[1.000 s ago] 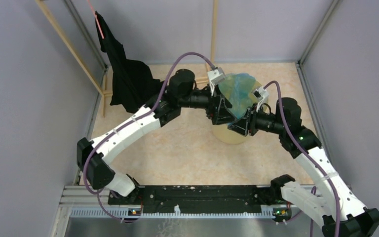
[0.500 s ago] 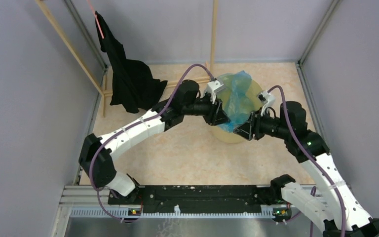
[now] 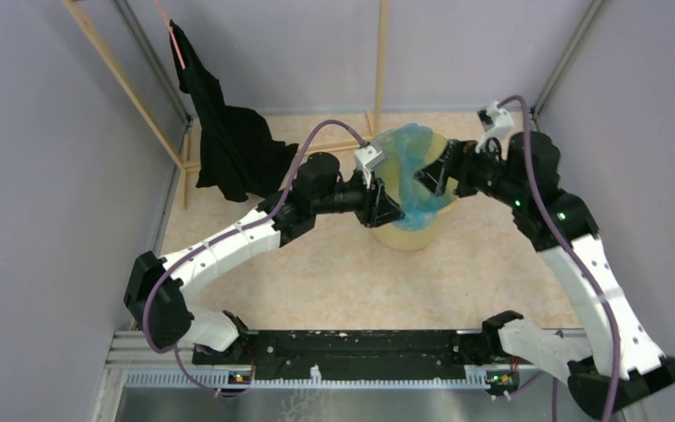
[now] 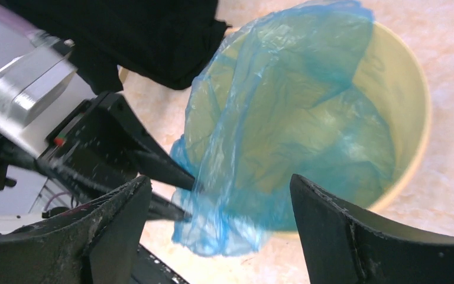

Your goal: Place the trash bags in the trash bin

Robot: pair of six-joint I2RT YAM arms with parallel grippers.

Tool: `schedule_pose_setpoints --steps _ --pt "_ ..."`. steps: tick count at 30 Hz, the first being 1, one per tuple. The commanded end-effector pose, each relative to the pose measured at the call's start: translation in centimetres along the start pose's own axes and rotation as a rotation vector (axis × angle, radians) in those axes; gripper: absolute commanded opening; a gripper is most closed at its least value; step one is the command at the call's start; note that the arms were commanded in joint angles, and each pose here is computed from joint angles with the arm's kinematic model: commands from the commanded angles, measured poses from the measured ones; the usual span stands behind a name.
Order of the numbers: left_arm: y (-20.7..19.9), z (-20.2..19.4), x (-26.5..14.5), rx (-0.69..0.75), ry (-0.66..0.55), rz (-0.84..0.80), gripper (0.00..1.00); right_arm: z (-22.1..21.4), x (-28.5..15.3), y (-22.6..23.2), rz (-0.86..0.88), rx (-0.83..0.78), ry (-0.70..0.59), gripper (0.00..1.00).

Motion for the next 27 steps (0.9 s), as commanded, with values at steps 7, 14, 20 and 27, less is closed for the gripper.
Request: schedule_pose_setpoints --steps 7,14,20,27 --pt "0.1 0.3 0.6 -0.045 -0.02 -0.003 0.41 0.5 6.2 1.1 -0.098 -0.084 0.165 0.85" --pt "-0.2 0.8 0.2 -0.046 -0.026 0.022 0.43 -0.6 5.7 0.6 -0.294 -0.199 0.223 0.49" --pt "-0.8 1.7 -1.9 0.011 -0.036 0.108 0.6 -2.9 2.0 0.2 -0.237 -0.219 0.179 0.15" --pt "-1.1 2.5 -5.4 0.02 -0.107 0.283 0.78 -4.0 -1.5 0.1 -0.212 -0.169 0.078 0.04"
Point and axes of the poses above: each gripper's point midway between its finger pads, its own x axis out along the fingers, its own y axis along the line the jaws close on, z = x × y, the point moved 8 cm from there along -x, back along the fingers, and after that the axes turned 9 degrees about -x, right-handed, at the moved point
